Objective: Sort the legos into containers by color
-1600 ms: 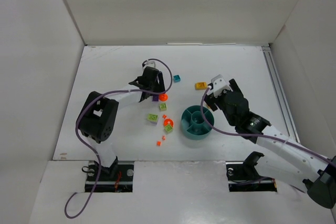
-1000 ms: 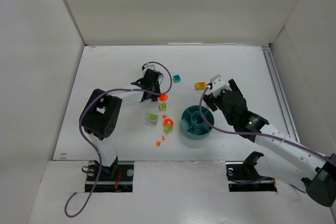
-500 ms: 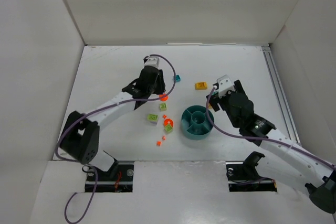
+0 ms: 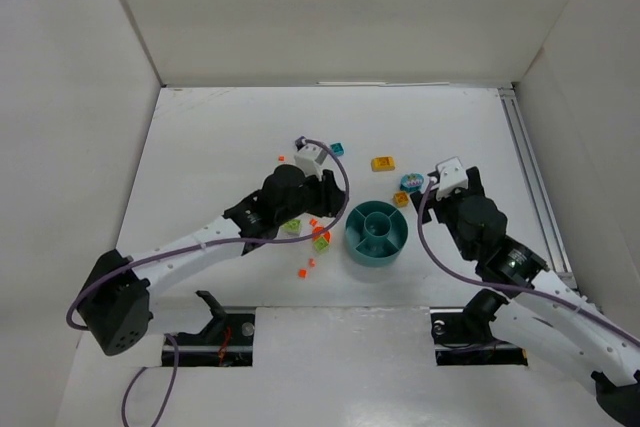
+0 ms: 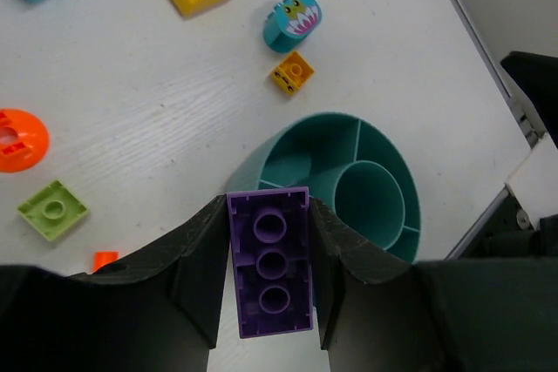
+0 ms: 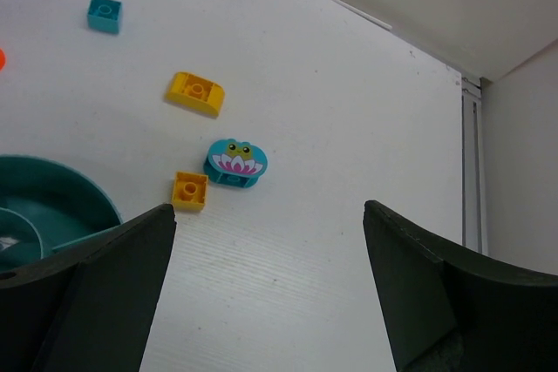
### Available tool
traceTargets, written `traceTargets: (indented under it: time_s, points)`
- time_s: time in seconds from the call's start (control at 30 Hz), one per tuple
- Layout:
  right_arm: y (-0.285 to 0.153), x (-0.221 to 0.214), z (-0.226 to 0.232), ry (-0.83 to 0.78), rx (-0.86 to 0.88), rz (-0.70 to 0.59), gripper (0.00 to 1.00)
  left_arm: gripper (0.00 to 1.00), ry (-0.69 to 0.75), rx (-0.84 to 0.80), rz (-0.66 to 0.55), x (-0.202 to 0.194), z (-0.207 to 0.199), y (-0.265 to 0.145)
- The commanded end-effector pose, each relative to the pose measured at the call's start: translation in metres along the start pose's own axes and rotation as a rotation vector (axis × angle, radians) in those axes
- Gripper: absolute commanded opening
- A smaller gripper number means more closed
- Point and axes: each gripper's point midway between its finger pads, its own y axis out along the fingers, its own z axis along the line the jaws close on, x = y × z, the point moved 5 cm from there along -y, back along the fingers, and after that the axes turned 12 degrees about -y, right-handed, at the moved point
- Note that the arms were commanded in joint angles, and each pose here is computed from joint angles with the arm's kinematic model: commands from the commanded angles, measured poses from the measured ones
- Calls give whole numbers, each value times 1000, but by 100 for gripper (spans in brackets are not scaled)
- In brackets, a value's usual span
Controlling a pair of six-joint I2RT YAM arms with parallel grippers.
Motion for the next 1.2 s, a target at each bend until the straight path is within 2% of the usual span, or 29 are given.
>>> traceTargets:
  time_s: [0.0,0.1,0.4,0.63,0.7,1.07,1.17]
  points:
    - [-1,-1,0,17,8,0,93,18,-34,-105,-69,10,-26,-3]
    - [0,2,0,17,8,1,93,15,-82,-116,-66,0,-28,-2]
    - [-1,0,1,12,12,8,93,15,-162,-205,-96,-14,-35,3]
    - [-3,-2,1,16,16,16,93,15,-179,-171,-136,-14,-30,9]
    - [-4,-1,-1,20,12,9,93,21,-179,-157,-136,-15,-27,12]
    - [-4,-6,1,20,11,27,93,23,-210,-132,-93,-36,-24,30]
    - [-4,-6,1,20,11,27,93,29,-211,-126,-100,-35,-23,31]
